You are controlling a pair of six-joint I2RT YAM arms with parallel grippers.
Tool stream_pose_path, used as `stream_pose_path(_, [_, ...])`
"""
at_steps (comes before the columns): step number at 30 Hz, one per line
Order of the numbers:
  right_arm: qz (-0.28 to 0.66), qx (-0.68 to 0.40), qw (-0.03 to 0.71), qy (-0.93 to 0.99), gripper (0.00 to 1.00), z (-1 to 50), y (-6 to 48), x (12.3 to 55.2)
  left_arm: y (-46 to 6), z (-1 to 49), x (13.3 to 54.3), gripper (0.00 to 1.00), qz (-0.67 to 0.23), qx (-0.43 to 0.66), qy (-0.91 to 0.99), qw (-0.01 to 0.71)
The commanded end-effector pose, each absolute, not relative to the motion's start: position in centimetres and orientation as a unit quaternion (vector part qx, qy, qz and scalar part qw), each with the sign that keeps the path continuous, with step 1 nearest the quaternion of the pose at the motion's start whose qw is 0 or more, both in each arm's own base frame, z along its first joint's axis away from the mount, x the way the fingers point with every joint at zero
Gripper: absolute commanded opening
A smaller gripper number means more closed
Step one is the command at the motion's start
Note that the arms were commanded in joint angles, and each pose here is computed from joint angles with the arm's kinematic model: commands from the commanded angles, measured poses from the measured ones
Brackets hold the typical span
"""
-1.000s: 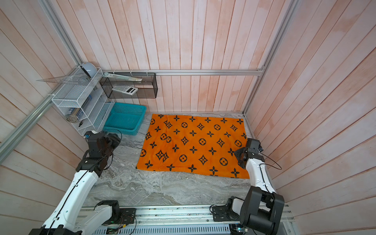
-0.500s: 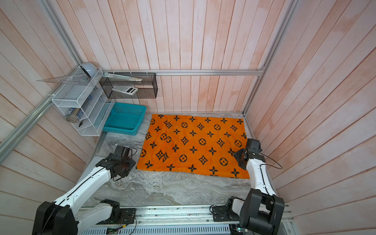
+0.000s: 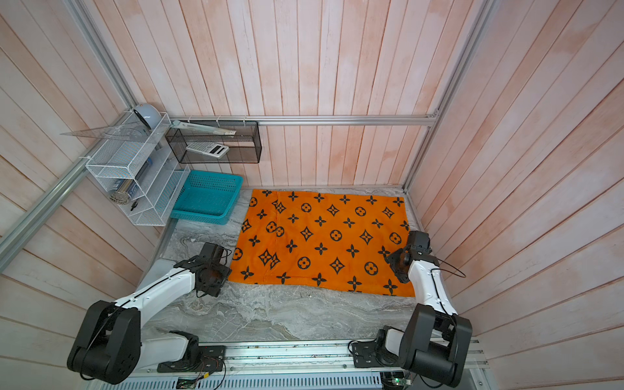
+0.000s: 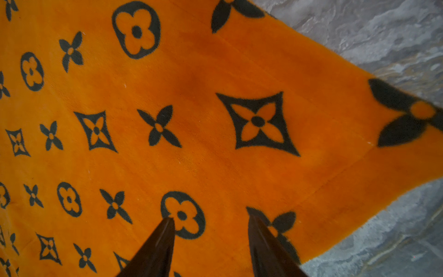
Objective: Roll up the pillowcase
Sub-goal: Fold the pillowcase at the center of the board.
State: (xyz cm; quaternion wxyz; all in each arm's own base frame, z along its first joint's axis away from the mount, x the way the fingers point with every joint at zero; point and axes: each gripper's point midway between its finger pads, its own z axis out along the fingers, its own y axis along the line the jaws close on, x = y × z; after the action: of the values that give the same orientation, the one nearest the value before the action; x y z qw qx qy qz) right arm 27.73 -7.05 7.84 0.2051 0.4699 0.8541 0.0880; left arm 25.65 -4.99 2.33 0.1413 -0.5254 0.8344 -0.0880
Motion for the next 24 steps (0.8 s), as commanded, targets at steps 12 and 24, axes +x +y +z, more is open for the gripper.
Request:
stream_pose_path(12, [-0.053, 0.55, 0.149, 0.82, 0.59, 7.9, -11.5, 23.2, -7.8, 0.0, 27.3, 0.19, -0.141, -0.527, 0.831, 0.108])
stream_pose_path(24, [-0.082, 0.661, 0.086, 0.741, 0.6, 5.8, -15.1, 17.7, -7.3, 2.7, 26.5, 0.0, -0.151, -0.511, 0.835, 0.133])
